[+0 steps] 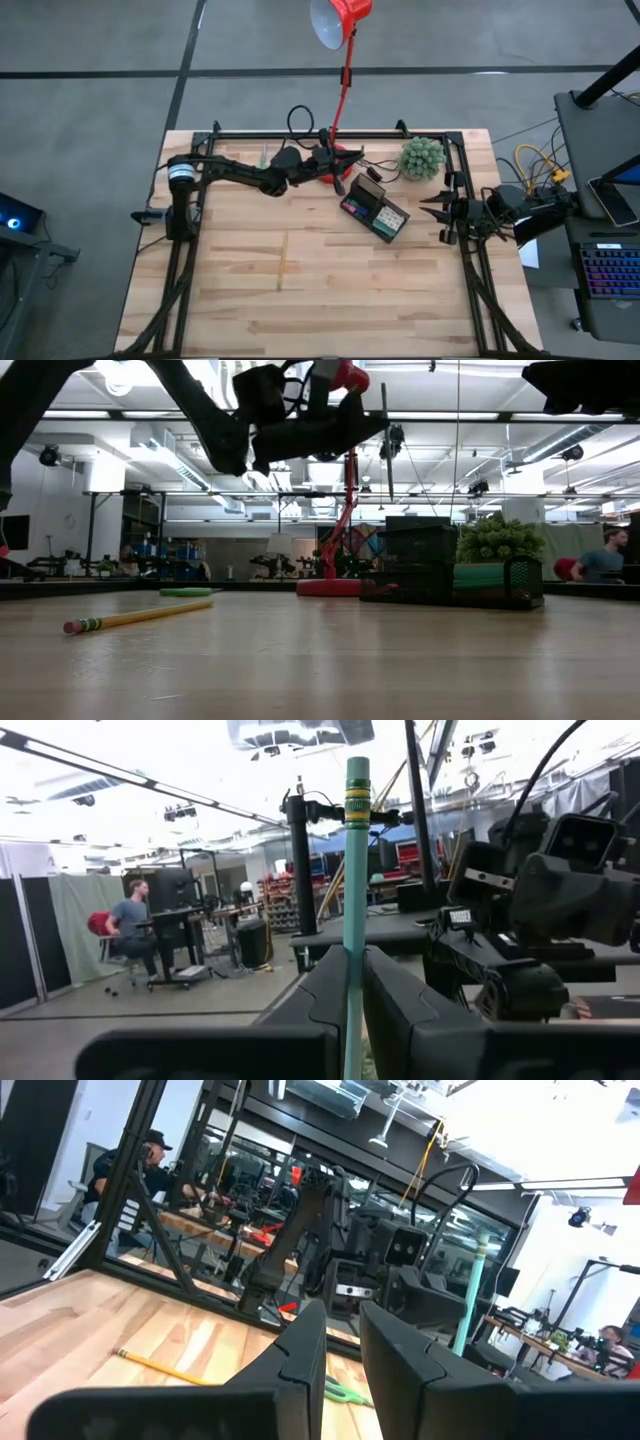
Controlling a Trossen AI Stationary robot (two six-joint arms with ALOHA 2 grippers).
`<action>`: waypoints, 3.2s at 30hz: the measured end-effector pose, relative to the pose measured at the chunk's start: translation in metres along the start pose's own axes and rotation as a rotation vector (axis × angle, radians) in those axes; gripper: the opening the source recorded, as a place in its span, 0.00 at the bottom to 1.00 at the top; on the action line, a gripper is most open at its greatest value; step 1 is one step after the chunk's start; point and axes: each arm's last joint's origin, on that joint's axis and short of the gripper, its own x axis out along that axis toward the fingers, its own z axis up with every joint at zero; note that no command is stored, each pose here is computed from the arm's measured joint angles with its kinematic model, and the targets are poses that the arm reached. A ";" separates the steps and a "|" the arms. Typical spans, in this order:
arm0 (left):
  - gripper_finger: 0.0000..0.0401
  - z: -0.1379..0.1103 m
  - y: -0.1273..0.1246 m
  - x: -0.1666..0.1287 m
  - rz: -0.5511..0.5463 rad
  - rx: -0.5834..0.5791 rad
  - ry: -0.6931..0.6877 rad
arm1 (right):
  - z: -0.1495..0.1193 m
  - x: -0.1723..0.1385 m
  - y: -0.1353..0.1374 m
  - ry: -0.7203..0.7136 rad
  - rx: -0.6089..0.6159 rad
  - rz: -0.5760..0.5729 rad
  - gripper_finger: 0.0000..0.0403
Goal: Pick and place office supplies into organizer
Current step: Put the blue pencil into the desk organizer
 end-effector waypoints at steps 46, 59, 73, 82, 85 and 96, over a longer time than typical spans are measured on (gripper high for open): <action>0.01 -0.074 -0.011 -0.004 -0.015 -0.139 0.138 | 0.000 0.000 0.000 0.002 -0.004 0.001 0.14; 0.01 -0.082 -0.012 -0.006 -0.017 -0.141 0.215 | 0.000 0.000 0.000 0.002 -0.004 0.001 0.14; 0.01 -0.090 -0.013 -0.012 -0.023 -0.136 0.284 | 0.000 0.000 0.000 0.002 -0.004 0.001 0.14; 0.01 -0.093 -0.014 -0.013 -0.026 -0.135 0.314 | 0.000 0.000 0.000 0.002 -0.004 0.001 0.14; 0.01 -0.096 -0.014 -0.014 -0.029 -0.137 0.349 | 0.000 0.000 0.000 0.002 -0.004 0.000 0.14; 0.01 -0.097 -0.015 -0.015 -0.033 -0.138 0.376 | 0.000 0.000 0.000 0.002 -0.004 0.001 0.14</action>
